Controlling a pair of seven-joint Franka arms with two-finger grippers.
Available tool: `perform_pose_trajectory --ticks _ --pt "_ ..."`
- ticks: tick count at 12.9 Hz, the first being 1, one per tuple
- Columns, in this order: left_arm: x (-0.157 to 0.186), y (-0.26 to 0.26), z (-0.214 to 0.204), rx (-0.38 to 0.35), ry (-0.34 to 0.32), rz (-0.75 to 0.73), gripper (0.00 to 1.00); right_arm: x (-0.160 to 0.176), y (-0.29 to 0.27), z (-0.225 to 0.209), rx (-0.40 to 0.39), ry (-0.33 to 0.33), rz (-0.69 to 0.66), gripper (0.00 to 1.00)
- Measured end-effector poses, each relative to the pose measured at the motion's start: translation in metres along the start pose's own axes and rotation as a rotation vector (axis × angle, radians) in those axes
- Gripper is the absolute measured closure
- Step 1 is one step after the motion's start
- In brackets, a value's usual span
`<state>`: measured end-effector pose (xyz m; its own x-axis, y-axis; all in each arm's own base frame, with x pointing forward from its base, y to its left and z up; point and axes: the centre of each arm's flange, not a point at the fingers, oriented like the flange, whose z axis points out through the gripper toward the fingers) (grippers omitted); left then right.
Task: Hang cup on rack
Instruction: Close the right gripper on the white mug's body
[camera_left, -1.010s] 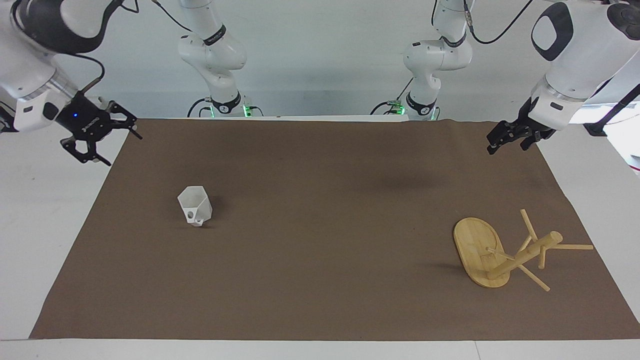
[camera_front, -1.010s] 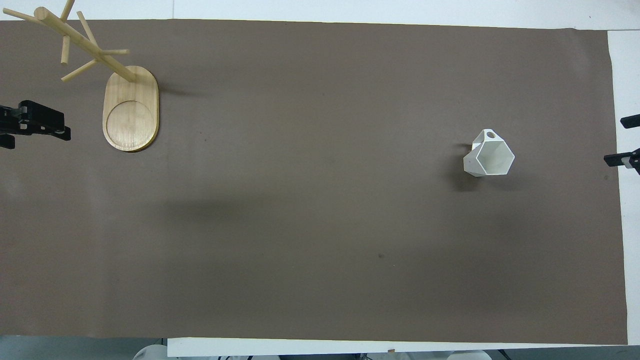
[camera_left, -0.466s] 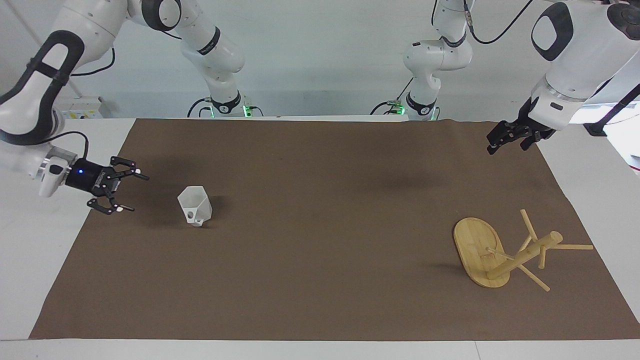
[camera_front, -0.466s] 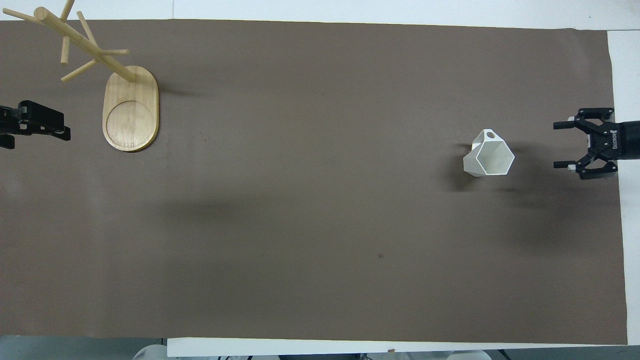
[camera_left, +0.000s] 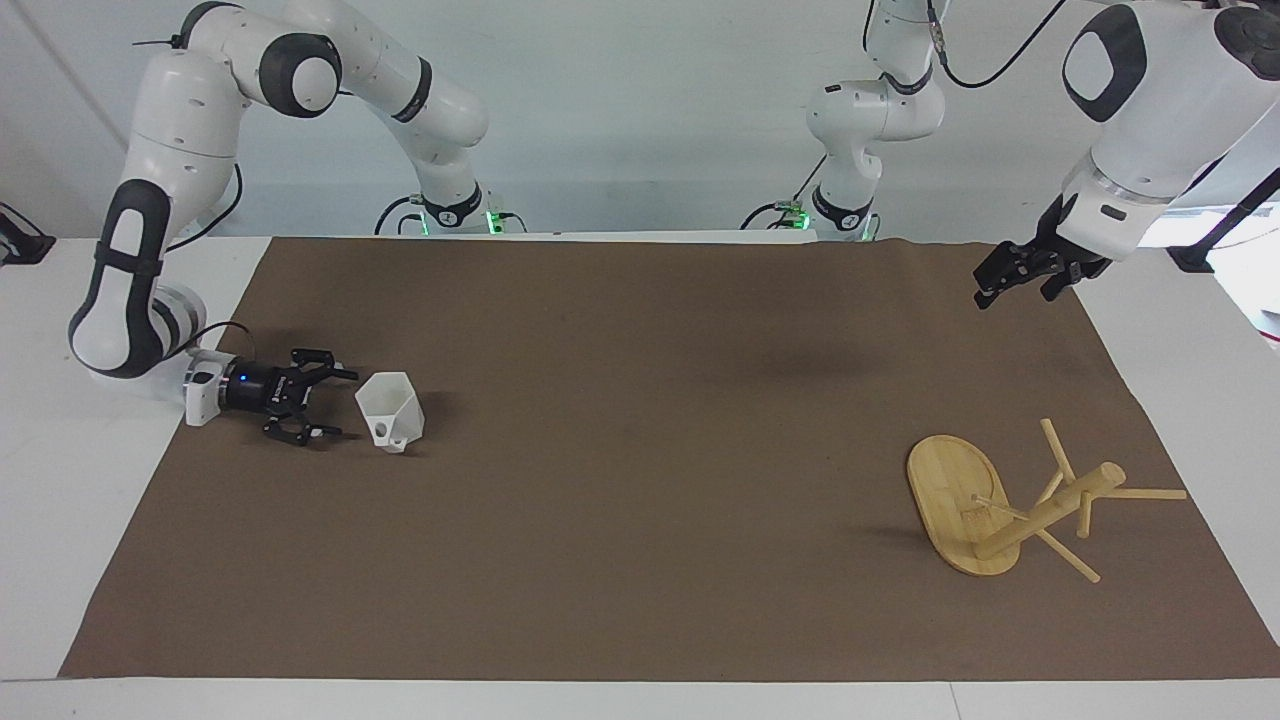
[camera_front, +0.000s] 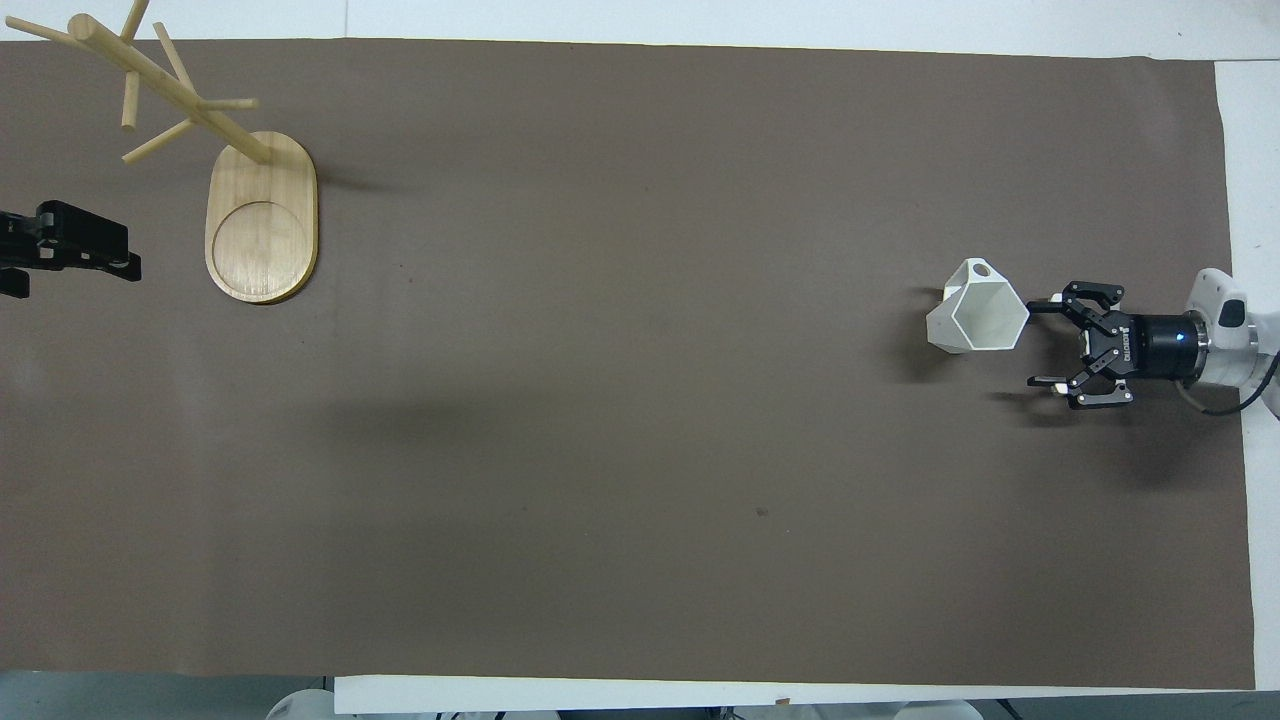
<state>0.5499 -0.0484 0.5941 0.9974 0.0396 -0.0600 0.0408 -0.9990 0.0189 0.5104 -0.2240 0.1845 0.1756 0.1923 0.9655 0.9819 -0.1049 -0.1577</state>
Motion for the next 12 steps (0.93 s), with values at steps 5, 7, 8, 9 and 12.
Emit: perform_pose_trajectory --ticks 5,7,8,9,12 --pt "0.0 0.0 0.0 0.0 0.0 0.0 0.0 0.009 0.004 0.031 -0.002 0.071 -0.066 0.0" --pt "0.0 0.0 0.0 0.0 0.0 0.0 0.0 0.017 0.012 0.05 0.005 0.088 -0.078 0.0" --pt "0.0 0.0 0.0 0.0 0.0 0.0 0.0 0.019 0.015 0.058 0.007 0.088 -0.082 0.0" --pt "0.0 0.0 0.0 0.0 0.0 0.0 0.0 0.021 0.017 0.062 0.003 0.083 -0.085 0.0" --pt "0.0 0.0 0.0 0.0 0.0 0.0 0.0 0.023 0.019 0.068 0.008 0.084 -0.087 0.0"
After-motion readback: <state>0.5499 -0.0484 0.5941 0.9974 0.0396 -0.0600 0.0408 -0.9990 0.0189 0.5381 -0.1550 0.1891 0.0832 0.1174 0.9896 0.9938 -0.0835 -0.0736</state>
